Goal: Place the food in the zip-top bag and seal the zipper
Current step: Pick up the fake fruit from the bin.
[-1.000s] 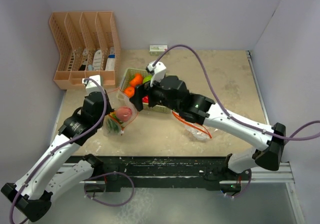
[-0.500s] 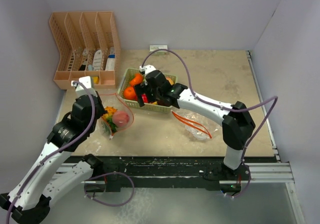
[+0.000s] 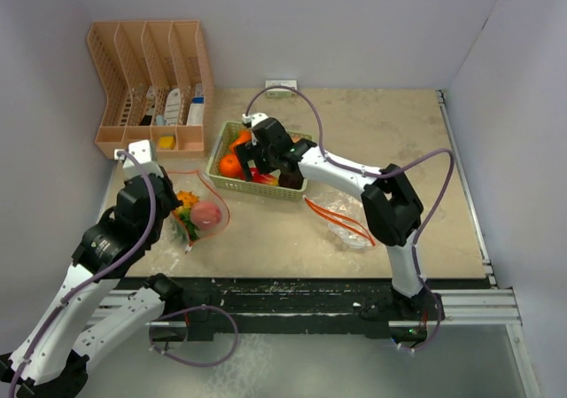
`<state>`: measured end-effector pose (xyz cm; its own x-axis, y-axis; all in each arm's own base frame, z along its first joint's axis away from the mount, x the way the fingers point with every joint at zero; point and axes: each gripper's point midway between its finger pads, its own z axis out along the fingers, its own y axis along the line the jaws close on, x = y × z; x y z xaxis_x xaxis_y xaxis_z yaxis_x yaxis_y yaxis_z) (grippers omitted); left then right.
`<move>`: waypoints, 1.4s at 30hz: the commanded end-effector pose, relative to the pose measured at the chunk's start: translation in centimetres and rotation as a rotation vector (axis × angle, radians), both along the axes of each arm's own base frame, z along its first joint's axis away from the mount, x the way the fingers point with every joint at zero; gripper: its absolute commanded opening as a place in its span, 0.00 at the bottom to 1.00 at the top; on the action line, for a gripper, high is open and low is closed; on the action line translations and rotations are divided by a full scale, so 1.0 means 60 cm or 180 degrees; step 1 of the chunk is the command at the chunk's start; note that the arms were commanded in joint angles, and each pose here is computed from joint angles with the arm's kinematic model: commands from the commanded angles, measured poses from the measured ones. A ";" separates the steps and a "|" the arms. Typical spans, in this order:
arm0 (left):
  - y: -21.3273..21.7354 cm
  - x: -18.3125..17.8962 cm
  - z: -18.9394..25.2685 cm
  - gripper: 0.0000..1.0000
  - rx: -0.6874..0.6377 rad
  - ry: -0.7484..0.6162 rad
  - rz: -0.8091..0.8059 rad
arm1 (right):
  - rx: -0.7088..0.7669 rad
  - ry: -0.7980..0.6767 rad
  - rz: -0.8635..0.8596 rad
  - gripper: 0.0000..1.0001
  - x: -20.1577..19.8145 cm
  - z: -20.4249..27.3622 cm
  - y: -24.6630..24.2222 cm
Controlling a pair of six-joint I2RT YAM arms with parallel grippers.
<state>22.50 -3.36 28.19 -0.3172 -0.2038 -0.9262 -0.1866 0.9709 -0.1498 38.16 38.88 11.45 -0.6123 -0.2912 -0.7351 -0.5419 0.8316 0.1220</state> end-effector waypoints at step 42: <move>0.009 -0.003 0.000 0.00 -0.0115 -0.0092 0.0125 | 0.0322 -0.0338 0.0205 0.31 -0.009 0.159 0.001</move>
<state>21.08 -1.83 27.90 -0.3098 -0.2063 -0.9282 -0.2242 0.9645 -0.1395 38.17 38.61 10.94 -0.6123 -0.3629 -0.7024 -0.5807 0.8093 0.0881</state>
